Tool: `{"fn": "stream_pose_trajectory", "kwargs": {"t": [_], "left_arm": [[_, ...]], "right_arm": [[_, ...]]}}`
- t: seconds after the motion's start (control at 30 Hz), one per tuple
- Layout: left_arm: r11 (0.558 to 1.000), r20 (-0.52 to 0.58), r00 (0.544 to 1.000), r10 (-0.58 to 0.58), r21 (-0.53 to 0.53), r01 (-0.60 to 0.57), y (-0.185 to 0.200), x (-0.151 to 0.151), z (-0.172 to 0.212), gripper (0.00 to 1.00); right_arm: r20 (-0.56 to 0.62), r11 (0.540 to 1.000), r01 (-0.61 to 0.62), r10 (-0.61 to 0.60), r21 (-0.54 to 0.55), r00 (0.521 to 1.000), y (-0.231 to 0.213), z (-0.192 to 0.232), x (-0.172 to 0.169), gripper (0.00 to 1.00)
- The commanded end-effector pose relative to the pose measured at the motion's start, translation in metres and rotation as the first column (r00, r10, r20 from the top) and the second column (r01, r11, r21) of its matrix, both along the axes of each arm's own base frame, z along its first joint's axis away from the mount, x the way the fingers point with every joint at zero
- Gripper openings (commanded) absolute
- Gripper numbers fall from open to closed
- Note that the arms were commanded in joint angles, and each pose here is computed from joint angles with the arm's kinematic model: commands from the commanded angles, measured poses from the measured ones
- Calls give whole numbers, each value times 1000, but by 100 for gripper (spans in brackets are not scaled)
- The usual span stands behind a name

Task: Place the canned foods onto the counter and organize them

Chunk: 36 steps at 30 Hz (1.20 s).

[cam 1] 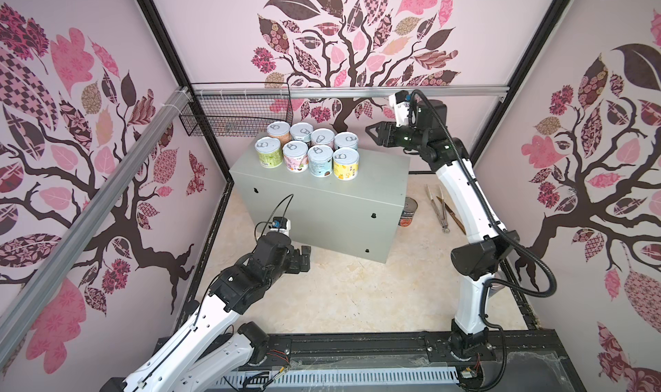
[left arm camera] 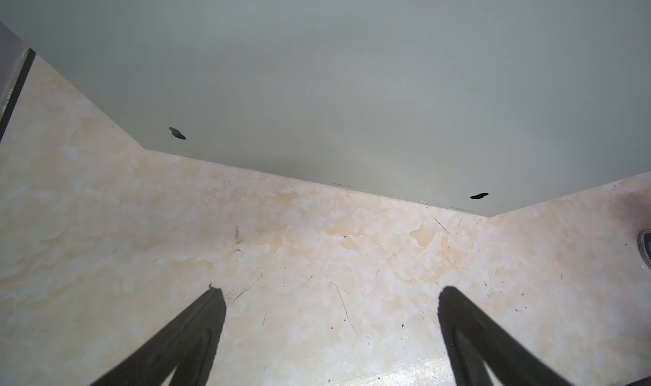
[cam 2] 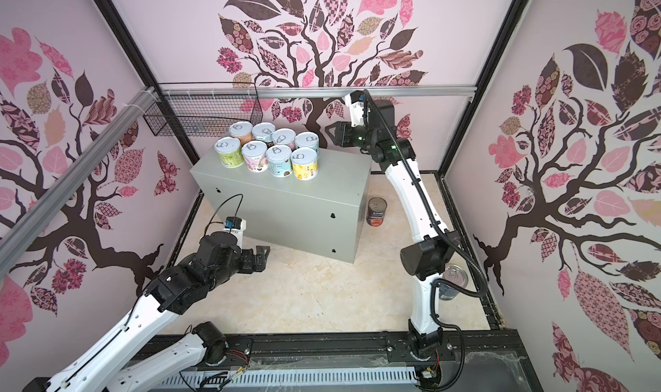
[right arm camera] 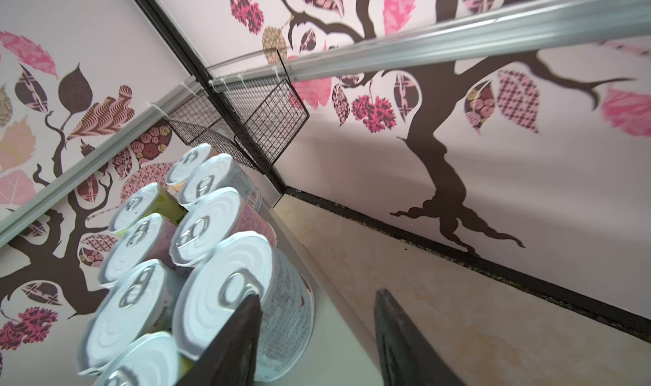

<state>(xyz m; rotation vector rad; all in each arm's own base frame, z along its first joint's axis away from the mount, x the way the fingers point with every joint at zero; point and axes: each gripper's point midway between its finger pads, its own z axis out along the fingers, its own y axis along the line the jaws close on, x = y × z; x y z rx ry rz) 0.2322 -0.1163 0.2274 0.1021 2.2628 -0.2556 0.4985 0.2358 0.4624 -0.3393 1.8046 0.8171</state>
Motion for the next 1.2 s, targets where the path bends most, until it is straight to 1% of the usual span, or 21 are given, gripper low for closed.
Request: {"fn": "stream_pose_trajectory", "kwargs": {"t": [0.0, 0.17, 0.27, 0.33, 0.37, 0.43, 0.5, 0.67, 0.8, 0.87, 0.9, 0.97, 1.1, 1.17], "left_arm": [[1000, 8, 1000, 25, -2, -25, 6, -2, 4, 98], [1000, -11, 1000, 28, -11, -28, 9, -9, 5, 98], [999, -37, 999, 35, -5, -35, 10, -15, -1, 98], [999, -41, 999, 36, -5, -36, 8, -20, -6, 98], [999, -37, 999, 36, -5, -36, 7, -22, -8, 98], [999, -34, 999, 33, -6, -34, 2, -27, -12, 98], [999, -58, 998, 34, -18, -35, -3, -31, -22, 98], [997, -108, 993, 46, -64, -53, -7, -38, -48, 98], [995, -117, 991, 71, -66, -79, -2, -41, -60, 98], [993, -118, 989, 92, -67, -100, 1, -41, -64, 98], [991, -115, 988, 104, -68, -112, 3, -40, -66, 98], [987, -116, 985, 126, -81, -136, 4, -40, -71, 98], [980, -133, 980, 151, -106, -166, 4, -41, -90, 98], [977, -134, 977, 166, -113, -182, 5, -40, -98, 98]], "right_arm": [[78, 997, 71, -71, -1, 994, -28, 41, -34, 58], [63, 989, 147, -146, -13, 987, -58, 35, -60, 60], [38, 982, 190, -190, 13, 981, -81, 22, -78, 61], [32, 972, 235, -235, 3, 972, -93, 9, -91, 62], [25, 967, 255, -255, -4, 967, -98, 2, -97, 64], [6, 958, 285, -285, -19, 958, -106, -14, -107, 70], [-16, 946, 322, -322, -30, 947, -115, -33, -117, 74], [-74, 903, 429, -430, -36, 900, -139, -87, -136, 82], [-108, 869, 494, -490, 10, 865, -152, -122, -152, 92], [-126, 843, 536, -528, 36, 840, -161, -139, -159, 98], [-135, 833, 552, -542, 47, 830, -164, -147, -161, 100], [-157, 817, 574, -560, 56, 813, -168, -168, -165, 100], [-188, 775, 632, -618, 16, 763, -180, -201, -164, 100], [-203, 769, 639, -626, 0, 753, -181, -217, -160, 100]]}}
